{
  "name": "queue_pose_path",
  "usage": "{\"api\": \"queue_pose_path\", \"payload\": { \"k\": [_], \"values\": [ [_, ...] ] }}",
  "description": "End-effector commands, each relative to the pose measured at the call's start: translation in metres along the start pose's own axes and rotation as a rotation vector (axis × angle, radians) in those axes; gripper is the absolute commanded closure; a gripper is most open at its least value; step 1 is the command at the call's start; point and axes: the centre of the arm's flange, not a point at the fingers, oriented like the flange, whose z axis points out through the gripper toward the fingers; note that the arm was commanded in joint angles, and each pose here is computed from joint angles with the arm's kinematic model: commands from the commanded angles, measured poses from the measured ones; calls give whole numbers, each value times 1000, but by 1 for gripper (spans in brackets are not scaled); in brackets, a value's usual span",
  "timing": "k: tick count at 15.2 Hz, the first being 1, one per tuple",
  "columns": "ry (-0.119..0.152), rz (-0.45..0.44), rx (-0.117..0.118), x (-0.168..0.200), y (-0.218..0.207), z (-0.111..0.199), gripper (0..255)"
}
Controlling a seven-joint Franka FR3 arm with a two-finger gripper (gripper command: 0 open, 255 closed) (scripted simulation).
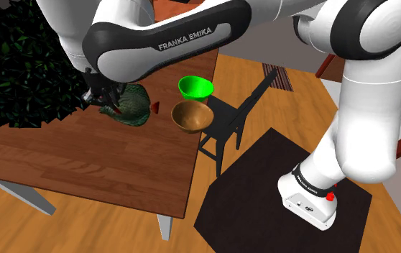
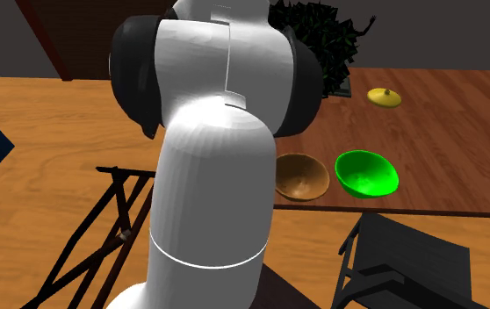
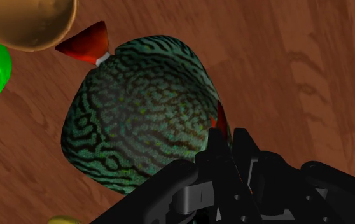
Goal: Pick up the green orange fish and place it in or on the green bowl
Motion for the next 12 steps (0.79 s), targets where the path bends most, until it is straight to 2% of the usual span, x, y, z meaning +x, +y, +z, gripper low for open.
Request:
{"api": "queue_pose_path", "payload": {
  "k": [1, 12],
  "values": [
    [0, 0, 0, 2, 13, -4, 255],
    [0, 0, 0, 7, 158, 9, 255]
  ]
}}
